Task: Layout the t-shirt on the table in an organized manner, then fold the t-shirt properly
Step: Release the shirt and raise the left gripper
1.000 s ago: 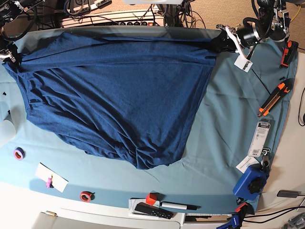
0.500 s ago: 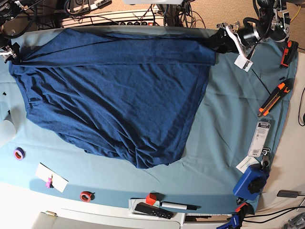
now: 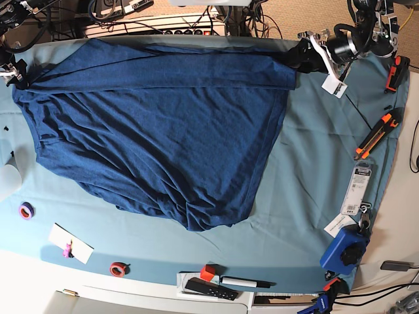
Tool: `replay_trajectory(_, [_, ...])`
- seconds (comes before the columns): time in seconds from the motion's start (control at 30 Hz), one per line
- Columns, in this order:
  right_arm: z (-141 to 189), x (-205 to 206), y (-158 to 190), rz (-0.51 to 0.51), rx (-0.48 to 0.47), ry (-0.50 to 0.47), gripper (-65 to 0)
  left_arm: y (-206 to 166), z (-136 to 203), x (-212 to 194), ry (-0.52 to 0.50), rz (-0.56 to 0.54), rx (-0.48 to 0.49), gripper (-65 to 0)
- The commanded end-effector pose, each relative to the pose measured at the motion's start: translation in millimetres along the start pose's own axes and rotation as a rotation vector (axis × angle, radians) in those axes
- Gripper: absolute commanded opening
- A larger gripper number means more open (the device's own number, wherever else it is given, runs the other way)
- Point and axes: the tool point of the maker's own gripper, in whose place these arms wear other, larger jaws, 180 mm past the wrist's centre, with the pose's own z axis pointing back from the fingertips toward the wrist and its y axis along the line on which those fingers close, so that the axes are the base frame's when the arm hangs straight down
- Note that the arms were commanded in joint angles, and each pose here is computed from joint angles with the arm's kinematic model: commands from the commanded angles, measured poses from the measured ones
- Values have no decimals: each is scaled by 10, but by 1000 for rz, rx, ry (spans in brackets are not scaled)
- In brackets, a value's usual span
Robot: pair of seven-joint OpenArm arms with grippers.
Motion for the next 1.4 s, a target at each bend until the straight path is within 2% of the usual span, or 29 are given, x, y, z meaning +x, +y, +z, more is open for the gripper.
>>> replay_trajectory(0.0, [77, 224, 17, 34, 2, -57, -380, -38, 38, 96, -37, -14, -13, -398])
replay_trajectory(0.07, [76, 217, 16, 34, 1, -54, -380, -47, 38, 95, -37, -22, -18, -463])
replay_trajectory(0.13, [76, 212, 16, 34, 1, -51, -382, -60, 38, 94, -36, -35, -25, -569])
replay_trajectory(0.2, [75, 198, 17, 34, 1, -43, -453, -65, 38, 90, -34, -39, -28, -650])
replay_trajectory(0.3, [75, 177, 15, 34, 1, -30, -638, -64, 38, 89, -34, -39, -28, -650])
replay_trajectory(0.33, [74, 173, 15, 34, 1, -29, -650, -64, 38, 89, -34, -39, -27, -650])
replay_trajectory(0.5, [74, 174, 15, 34, 1, -29, -650, -67, 38, 91, -35, -42, -29, -650])
replay_trajectory(0.67, [75, 180, 22, 34, 4, -32, -650, -150, 44, 133, -59, -58, -74, -650])
replay_trajectory(0.73, [78, 218, 98, 58, 46, -54, -650, -278, 63, 213, -104, -84, -144, -650])
replay_trajectory(0.83, [95, 312, 250, 70, 127, -107, -650, -369, 87, 375, -168, -66, -200, -650])
replay_trajectory(1.03, [84, 437, 374, 71, 175, -155, -650, -346, 73, 662, -219, -125, -198, -650])
replay_trajectory(1.13, [75, 458, 384, 71, 174, -159, -650, -310, 58, 660, -204, -142, -178, -650])
replay_trajectory(1.37, [71, 447, 370, 73, 167, -153, -650, -237, 21, 294, -31, -117, -144, -650])
